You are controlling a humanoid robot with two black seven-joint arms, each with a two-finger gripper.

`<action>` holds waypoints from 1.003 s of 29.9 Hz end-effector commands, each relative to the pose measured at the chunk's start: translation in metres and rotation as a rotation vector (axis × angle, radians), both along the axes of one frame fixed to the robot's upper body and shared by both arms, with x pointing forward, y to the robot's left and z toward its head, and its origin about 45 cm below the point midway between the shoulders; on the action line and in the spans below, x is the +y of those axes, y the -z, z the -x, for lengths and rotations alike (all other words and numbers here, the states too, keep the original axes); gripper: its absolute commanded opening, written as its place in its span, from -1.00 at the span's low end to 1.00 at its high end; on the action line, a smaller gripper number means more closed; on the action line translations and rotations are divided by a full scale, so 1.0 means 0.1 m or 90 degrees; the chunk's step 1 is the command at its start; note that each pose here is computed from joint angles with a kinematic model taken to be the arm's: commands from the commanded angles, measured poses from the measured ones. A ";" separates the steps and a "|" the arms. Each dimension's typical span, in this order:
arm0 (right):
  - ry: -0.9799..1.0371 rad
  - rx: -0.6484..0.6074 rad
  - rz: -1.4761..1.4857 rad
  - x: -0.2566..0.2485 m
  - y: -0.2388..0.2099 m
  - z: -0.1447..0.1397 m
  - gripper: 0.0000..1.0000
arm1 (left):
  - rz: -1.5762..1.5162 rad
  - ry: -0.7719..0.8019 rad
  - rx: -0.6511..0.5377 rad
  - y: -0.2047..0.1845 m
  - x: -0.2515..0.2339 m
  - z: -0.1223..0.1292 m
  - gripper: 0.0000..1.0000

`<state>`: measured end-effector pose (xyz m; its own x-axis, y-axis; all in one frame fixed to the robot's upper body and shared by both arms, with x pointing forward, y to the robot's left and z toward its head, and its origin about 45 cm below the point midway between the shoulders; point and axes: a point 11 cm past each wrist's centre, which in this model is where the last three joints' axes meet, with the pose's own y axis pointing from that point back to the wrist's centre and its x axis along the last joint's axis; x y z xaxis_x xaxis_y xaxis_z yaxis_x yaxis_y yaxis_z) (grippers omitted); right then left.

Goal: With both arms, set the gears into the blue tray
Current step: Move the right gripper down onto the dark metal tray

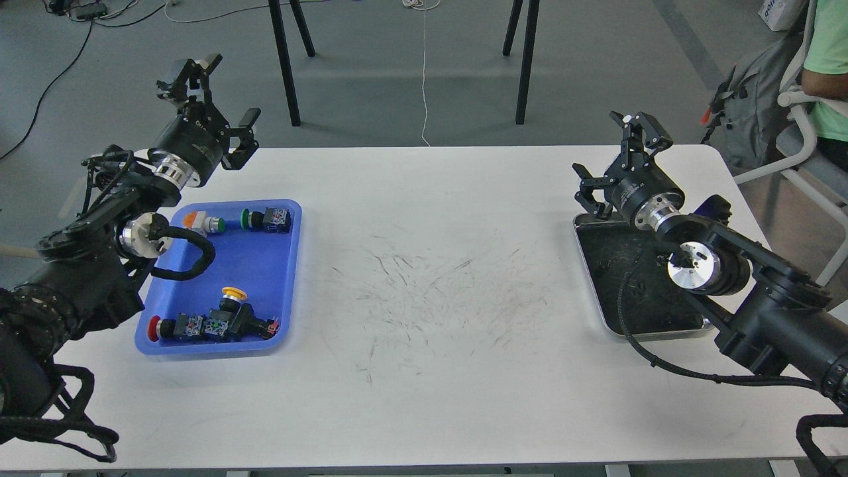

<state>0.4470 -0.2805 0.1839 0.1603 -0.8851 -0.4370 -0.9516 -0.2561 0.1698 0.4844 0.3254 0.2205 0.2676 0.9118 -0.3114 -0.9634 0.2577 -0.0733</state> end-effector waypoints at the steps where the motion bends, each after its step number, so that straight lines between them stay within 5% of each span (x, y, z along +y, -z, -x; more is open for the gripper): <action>1: -0.032 0.010 0.050 -0.10 -0.02 0.06 0.99 | -0.001 -0.002 0.001 0.01 0.01 0.00 1.00; 17: -0.190 0.143 0.381 -0.73 -0.20 0.35 0.99 | 0.011 0.014 0.004 0.04 -0.16 -0.01 1.00; 30: -0.357 0.088 0.675 -0.63 -0.17 0.40 0.94 | 0.010 0.010 0.003 0.04 -0.13 -0.01 1.00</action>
<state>0.4068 -0.3464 0.1993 0.5928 -0.7337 0.3322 -0.7202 -0.2984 0.6263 0.4851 0.3117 0.2163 0.2815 0.9018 -0.3280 -0.9593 0.2731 -0.0724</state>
